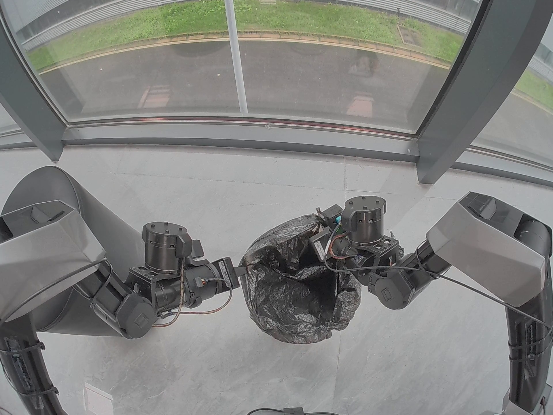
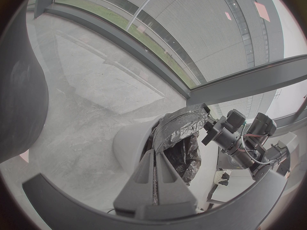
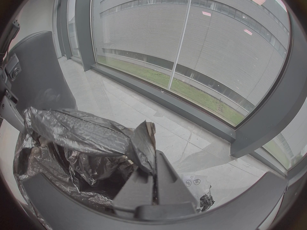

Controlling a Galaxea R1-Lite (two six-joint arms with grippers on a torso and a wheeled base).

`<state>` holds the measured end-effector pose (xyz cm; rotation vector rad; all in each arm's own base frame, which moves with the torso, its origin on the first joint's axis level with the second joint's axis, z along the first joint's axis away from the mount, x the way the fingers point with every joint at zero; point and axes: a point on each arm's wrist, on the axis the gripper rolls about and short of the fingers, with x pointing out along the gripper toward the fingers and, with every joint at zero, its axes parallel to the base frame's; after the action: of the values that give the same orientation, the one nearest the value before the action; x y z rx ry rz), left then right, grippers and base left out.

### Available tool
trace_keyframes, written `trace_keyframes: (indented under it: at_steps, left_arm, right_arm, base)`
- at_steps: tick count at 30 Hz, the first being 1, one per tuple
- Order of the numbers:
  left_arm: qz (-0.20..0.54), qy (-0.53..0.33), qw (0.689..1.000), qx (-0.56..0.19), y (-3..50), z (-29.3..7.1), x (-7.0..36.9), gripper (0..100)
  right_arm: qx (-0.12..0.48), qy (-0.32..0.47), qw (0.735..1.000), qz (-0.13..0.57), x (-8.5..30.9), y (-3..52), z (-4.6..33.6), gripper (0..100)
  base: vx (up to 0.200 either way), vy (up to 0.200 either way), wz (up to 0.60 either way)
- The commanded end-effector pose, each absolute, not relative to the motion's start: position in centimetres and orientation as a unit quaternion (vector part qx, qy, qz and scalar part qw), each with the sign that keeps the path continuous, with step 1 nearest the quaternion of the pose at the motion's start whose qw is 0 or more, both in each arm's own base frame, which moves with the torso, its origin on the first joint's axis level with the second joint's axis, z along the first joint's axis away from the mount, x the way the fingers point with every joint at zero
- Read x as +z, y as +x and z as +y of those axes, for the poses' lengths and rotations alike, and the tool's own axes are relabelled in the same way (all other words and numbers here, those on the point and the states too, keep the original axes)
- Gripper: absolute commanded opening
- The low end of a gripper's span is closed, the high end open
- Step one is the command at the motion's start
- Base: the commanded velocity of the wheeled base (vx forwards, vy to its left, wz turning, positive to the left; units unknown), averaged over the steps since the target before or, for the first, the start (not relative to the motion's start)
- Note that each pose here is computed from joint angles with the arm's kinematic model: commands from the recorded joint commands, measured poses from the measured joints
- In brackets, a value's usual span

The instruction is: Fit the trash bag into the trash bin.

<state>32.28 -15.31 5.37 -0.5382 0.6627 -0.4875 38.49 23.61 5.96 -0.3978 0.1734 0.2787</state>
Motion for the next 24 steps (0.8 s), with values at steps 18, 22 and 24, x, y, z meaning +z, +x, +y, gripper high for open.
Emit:
trace_keyframes:
  at_steps: [18,22,24]
  left_arm:
    - [0.317,-0.26,0.885,-0.222,32.93,-14.92,4.97,0]
    - [0.317,-0.26,0.886,-0.219,32.83,-14.86,4.93,0]
    - [0.317,-0.26,0.885,-0.219,32.83,-14.87,4.93,0]
  right_arm:
    - [0.136,-0.185,0.97,0.08,6.36,38.68,23.51,100]
    - [0.136,-0.183,0.971,0.079,6.52,38.68,23.51,100]
    - [0.136,-0.183,0.971,0.079,6.55,38.65,23.49,100]
  base:
    - [0.0,0.0,0.0]
    - [0.0,0.0,0.0]
    - [0.0,0.0,0.0]
